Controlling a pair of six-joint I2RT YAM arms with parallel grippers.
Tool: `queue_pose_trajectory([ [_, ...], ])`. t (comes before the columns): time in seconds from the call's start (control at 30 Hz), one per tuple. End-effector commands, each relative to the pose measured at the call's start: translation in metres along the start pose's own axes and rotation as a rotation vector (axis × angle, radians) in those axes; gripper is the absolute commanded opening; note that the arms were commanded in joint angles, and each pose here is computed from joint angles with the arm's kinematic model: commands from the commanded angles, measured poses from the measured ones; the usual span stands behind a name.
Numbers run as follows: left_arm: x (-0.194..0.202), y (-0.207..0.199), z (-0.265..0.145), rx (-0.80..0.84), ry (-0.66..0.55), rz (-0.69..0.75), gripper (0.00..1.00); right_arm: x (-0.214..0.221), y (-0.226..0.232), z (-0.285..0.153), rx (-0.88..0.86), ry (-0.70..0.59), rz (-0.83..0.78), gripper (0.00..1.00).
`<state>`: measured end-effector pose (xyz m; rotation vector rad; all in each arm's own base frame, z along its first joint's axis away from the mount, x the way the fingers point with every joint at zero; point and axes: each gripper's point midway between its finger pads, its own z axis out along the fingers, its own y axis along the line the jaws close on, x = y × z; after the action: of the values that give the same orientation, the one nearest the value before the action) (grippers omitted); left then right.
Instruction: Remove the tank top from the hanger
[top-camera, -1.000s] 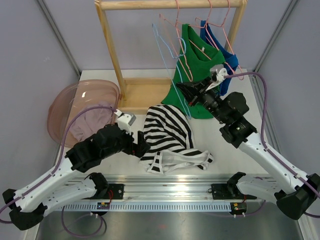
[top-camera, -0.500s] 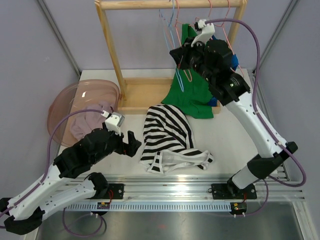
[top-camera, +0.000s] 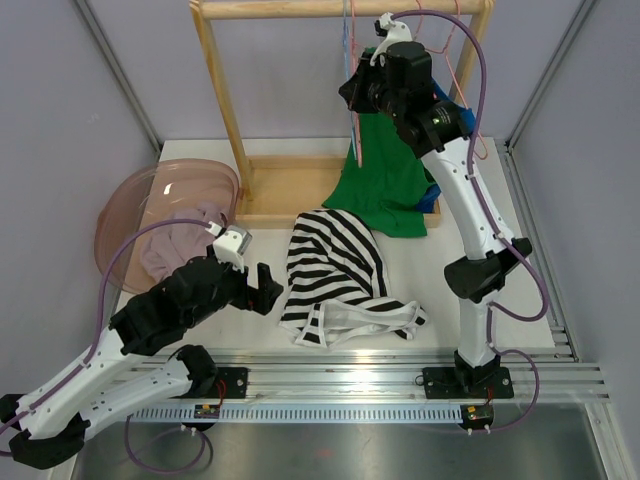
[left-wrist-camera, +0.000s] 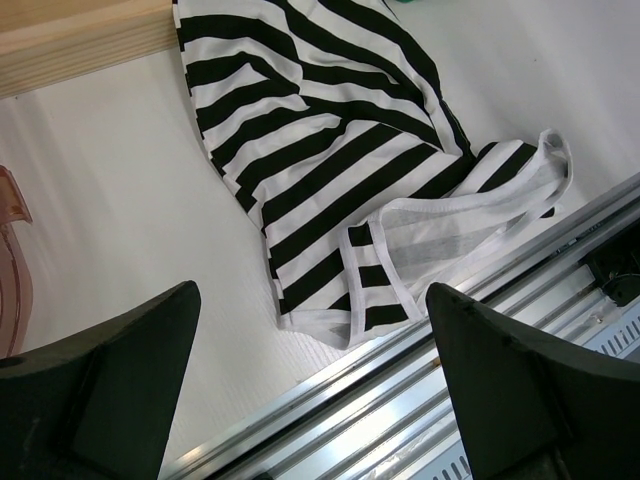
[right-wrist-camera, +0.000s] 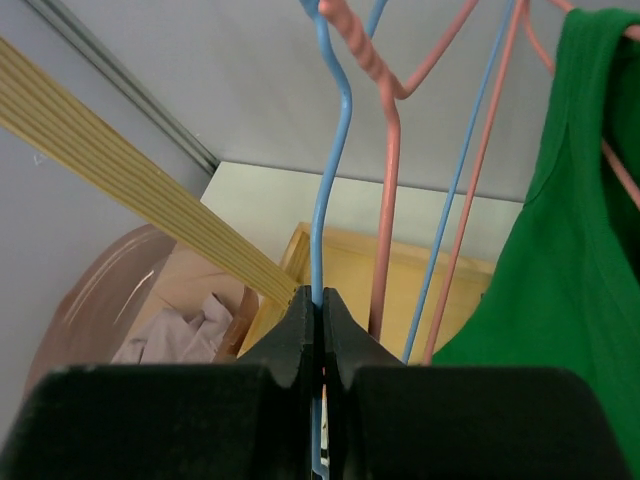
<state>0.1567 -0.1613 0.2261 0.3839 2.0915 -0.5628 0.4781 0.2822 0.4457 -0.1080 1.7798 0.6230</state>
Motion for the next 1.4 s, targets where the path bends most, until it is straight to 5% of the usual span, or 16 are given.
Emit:
queue_pose_trajectory([
  [0.0,-0.007,-0.004,0.002,0.018,-0.032,0.013,0.99,-0.013,0.016,-0.017,-0.063,-0.008,0.012,0.02],
  [0.2,-0.010,-0.001,0.006,-0.019,-0.029,-0.008,0.99,-0.024,0.022,-0.047,-0.090,-0.026,0.001,0.40],
  [0.5,-0.032,-0.017,0.039,-0.017,-0.091,-0.138,0.99,-0.039,0.043,-0.121,-0.199,-0.051,0.001,0.57],
  [0.63,-0.029,-0.026,0.072,-0.034,-0.042,-0.124,0.99,-0.034,0.038,-0.164,-0.200,-0.066,-0.050,0.98],
  [1.0,0.004,-0.040,0.169,-0.088,0.145,-0.029,0.99,0.032,-0.013,-0.267,-0.092,-0.099,-0.088,1.00],
  [1.37,0.070,-0.067,0.237,-0.068,0.386,0.023,0.99,0.079,-0.004,-0.293,-0.223,-0.009,-0.110,0.99],
])
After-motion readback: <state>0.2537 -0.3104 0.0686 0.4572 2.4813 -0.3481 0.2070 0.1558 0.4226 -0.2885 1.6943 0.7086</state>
